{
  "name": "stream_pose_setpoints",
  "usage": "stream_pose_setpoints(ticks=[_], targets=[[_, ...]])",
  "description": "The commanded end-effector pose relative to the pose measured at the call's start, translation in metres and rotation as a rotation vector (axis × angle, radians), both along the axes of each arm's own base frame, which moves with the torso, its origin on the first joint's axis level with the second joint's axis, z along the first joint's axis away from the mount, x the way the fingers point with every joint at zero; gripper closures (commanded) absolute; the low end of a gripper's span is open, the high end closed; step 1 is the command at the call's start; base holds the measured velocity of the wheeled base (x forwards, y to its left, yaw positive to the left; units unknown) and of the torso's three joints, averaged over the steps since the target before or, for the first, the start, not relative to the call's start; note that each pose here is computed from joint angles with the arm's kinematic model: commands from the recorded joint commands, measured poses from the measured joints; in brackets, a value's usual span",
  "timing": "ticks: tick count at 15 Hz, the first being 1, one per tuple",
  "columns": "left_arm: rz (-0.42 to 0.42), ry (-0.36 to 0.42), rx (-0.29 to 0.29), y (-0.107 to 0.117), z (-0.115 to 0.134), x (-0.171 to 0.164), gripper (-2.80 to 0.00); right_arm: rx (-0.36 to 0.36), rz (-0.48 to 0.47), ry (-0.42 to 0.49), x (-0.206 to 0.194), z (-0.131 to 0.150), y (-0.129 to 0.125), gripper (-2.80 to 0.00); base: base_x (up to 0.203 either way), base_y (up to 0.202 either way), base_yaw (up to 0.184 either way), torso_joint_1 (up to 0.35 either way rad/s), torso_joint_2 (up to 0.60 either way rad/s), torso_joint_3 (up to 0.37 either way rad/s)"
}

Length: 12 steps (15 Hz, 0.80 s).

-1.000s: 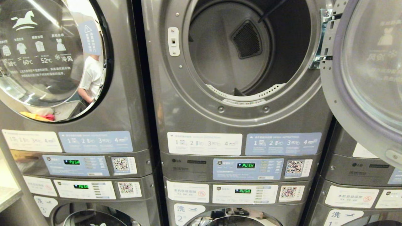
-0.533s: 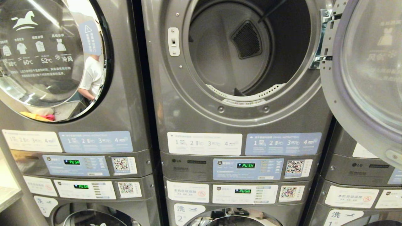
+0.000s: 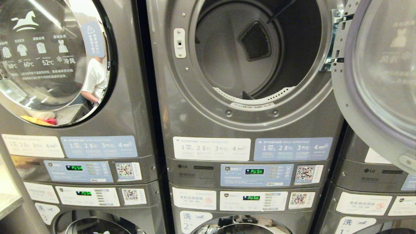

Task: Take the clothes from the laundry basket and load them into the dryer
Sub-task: Open the dryer

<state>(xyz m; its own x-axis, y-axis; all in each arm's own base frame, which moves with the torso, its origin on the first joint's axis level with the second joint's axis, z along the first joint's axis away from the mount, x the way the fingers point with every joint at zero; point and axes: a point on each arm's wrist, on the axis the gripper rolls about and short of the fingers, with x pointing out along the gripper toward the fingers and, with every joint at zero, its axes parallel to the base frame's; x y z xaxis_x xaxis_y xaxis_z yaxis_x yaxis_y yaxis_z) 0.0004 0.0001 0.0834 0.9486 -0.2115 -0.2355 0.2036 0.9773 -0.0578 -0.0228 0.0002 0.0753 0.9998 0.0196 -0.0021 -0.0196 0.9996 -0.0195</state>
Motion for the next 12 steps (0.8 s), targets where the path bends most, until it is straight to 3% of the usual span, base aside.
stream_pose_setpoints(ticks=[1, 5, 10, 12], targets=[[0.058, -0.002, 0.051, 0.0, -0.001, 0.0, 0.0, 0.0, 0.002, -0.002, 0.0, 0.0, 0.0, 0.0, 0.0, 0.0, 0.0, 0.0, 0.0, 0.0], [0.179, 0.017, 0.108, 0.0, -0.004, -0.002, 0.0, 0.0, 0.0, -0.002, 0.0, 0.0, 0.0, 0.0, 0.0, 0.0, 0.0, 0.0, 0.0, 0.0], [0.172, -0.251, 0.094, -0.001, -0.008, -0.023, 0.0, 0.0, 0.0, -0.002, 0.0, 0.0, 0.0, 0.0, 0.0, 0.0, 0.0, 0.0, 0.0, 0.0], [0.179, -0.251, 0.106, 0.0, -0.008, -0.023, 0.0, 0.0, 0.0, -0.002, 0.0, 0.0, 0.0, 0.0, 0.0, 0.0, 0.0, 0.0, 0.0, 0.0]])
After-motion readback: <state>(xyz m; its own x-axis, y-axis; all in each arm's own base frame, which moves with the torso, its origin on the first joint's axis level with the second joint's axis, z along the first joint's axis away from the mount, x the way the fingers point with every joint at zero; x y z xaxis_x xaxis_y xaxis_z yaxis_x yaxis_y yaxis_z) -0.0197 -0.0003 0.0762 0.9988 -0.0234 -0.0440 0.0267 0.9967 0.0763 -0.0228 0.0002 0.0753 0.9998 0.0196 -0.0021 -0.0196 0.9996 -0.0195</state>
